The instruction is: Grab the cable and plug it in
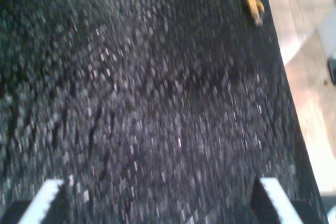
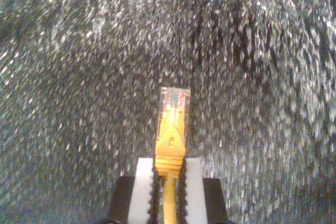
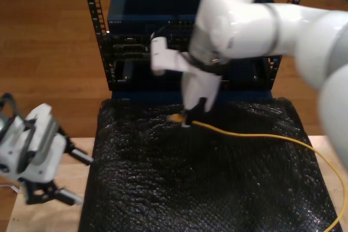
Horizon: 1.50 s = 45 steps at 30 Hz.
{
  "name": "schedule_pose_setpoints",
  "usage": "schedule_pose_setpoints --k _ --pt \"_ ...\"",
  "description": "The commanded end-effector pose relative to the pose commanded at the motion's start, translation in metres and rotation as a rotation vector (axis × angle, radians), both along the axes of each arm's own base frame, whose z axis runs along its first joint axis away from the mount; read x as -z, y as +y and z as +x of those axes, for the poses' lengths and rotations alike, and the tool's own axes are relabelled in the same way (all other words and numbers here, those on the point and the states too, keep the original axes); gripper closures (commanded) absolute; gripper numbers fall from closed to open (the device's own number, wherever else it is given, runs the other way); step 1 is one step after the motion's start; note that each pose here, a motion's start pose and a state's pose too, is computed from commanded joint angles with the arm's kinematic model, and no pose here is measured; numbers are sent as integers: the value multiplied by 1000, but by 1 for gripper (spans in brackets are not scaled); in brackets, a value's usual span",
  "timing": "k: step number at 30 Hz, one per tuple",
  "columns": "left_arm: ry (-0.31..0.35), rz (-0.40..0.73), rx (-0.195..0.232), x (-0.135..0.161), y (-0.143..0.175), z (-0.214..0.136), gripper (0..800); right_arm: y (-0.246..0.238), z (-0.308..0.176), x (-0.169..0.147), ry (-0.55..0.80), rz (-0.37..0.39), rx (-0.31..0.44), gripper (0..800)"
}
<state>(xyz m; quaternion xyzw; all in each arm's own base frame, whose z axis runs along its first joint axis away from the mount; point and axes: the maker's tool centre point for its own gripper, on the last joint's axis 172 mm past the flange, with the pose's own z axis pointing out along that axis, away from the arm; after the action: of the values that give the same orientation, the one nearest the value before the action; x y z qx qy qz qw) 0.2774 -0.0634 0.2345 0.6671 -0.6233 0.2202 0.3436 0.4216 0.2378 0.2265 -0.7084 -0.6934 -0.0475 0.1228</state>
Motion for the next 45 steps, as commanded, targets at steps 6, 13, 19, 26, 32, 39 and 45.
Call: schedule_pose_setpoints --k 6,13,19,26,32,39,45 --pt "-9 -66 7 -20 -41 14 1 -16 -18 -19 -25 41 7 796" --pt "-38 -205 -12 -45 -82 32 1 -29 -40 -52 -32 144 51 794" --pt "-73 -208 -22 -49 -94 49 0 -28 -56 -75 -18 187 57 790" --pt "-92 -211 -41 -56 -115 70 1 -34 -71 -89 16 225 80 784" --pt "-102 -198 31 -63 -147 66 1 -36 -75 -93 15 242 91 783" --pt "-102 -206 115 -69 -174 52 6 -36 -78 -95 9 244 92 783" --pt "-101 -208 114 -71 -175 51 6 -34 -79 -102 -7 251 87 783"
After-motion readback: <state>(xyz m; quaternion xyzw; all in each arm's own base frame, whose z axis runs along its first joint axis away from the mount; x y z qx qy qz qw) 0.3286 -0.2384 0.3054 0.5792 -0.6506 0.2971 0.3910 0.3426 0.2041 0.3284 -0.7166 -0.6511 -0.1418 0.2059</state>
